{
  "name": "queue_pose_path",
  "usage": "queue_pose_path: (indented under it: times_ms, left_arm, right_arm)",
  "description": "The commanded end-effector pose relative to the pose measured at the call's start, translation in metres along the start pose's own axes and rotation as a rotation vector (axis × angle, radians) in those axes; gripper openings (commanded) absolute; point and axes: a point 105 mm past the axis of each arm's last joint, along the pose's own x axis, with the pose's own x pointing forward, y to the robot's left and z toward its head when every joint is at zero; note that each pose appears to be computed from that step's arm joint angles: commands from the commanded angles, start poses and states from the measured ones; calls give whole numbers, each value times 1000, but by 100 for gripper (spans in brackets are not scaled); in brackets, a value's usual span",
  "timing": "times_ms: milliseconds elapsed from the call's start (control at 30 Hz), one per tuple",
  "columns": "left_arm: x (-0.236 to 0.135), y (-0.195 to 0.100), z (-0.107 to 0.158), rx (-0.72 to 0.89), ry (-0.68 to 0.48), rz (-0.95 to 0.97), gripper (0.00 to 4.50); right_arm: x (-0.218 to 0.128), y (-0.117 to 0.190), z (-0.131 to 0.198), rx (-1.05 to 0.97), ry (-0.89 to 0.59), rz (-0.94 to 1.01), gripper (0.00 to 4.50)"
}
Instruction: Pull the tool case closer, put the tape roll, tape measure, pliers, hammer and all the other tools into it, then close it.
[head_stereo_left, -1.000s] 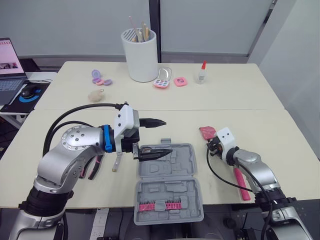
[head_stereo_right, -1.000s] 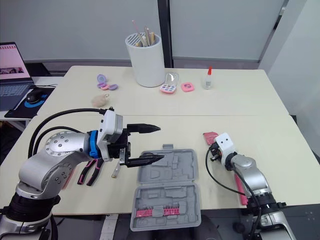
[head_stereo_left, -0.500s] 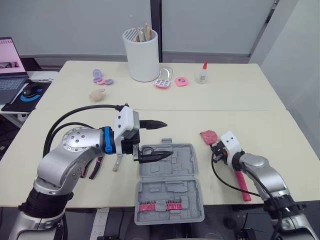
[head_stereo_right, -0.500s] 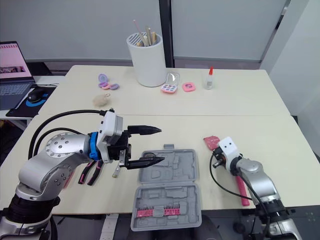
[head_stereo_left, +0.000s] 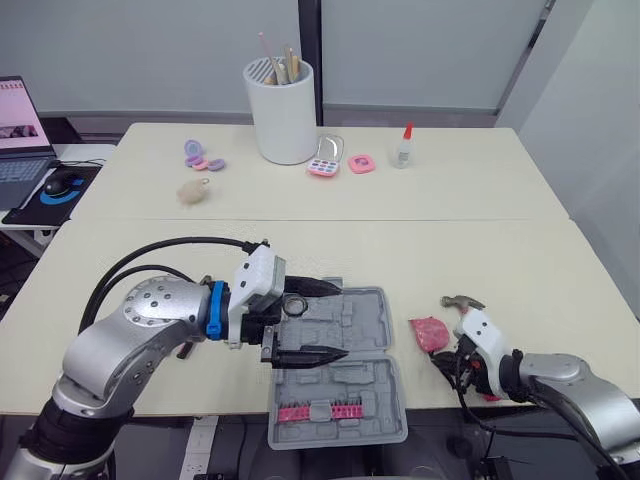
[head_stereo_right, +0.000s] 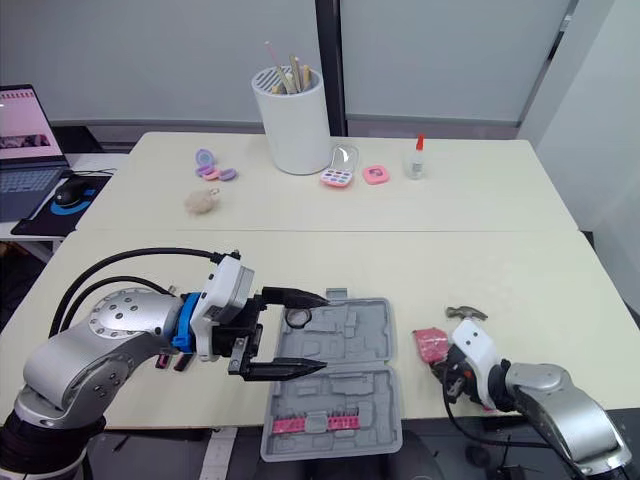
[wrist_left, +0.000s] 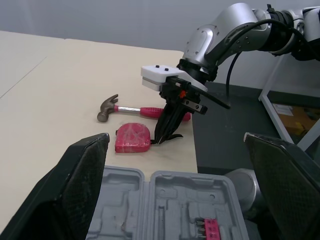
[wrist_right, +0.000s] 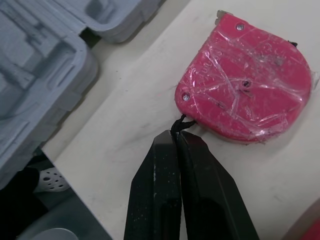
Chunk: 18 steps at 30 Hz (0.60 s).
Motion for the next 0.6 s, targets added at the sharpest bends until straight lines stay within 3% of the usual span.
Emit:
queue_pose_path:
  times_ms: [33, 233, 467, 600]
  left_arm:
    - [1, -5, 5, 19, 0, -25, 450]
    - [2, -10, 4, 3, 14, -51, 450]
    - [1, -13, 0, -7, 27, -68, 450]
    - [1, -15, -4, 3, 31, -76, 450]
  right_arm:
    - [-4, 13, 6, 12, -17, 41, 2]
    - [-3, 17, 11, 26, -19, 43, 2]
    - [-18, 28, 22, 19, -20, 163, 153]
    - [-39, 34, 49, -228, -131, 283, 247]
